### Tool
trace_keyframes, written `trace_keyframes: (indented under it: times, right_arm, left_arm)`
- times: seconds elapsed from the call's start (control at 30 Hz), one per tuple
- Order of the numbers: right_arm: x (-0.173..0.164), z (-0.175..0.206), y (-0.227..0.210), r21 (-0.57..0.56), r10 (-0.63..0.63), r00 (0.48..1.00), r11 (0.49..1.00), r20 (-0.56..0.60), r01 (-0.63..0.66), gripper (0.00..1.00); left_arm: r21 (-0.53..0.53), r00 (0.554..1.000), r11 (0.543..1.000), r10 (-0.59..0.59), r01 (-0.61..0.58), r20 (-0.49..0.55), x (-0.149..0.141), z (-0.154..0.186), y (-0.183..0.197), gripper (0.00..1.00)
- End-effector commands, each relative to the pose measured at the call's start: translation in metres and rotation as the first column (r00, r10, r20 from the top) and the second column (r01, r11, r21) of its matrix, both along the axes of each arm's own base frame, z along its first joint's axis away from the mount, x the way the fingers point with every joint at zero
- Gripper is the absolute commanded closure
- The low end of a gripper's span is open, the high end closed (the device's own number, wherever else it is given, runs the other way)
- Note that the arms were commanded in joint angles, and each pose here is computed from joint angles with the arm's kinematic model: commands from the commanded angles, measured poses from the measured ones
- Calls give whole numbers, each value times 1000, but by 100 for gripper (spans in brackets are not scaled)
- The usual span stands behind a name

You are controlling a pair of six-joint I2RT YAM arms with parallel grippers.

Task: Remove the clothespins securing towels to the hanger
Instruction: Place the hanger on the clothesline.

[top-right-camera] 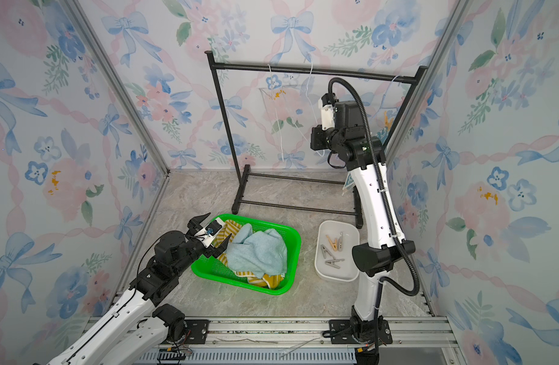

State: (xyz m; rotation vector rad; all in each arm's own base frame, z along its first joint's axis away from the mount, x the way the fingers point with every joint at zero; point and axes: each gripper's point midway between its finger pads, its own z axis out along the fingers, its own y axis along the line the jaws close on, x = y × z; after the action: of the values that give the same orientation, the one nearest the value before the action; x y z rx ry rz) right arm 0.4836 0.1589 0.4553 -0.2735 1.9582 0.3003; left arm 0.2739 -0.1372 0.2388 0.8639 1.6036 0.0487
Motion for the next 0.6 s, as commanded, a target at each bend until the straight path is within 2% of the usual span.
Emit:
trace_keyframes:
  times: [0.0,0.33,0.57]
  right_arm:
    - [-1,-4,0,14,9,1000,1000,-22,-9,100]
    - [-10,-12,-1,-2,26,998,1000,-51,-26,85]
    - [-26,3,-6,-4,28,999,1000,-23,-28,67]
  left_arm:
    - [-19,1000,1000,-4,3,-14,1,-2,-1,2]
    - [-20,1000,1000,-11,11,-21,1,-3,-1,2]
    - [-25,1000,1000,-13,13,-19,1,-2,-1,2]
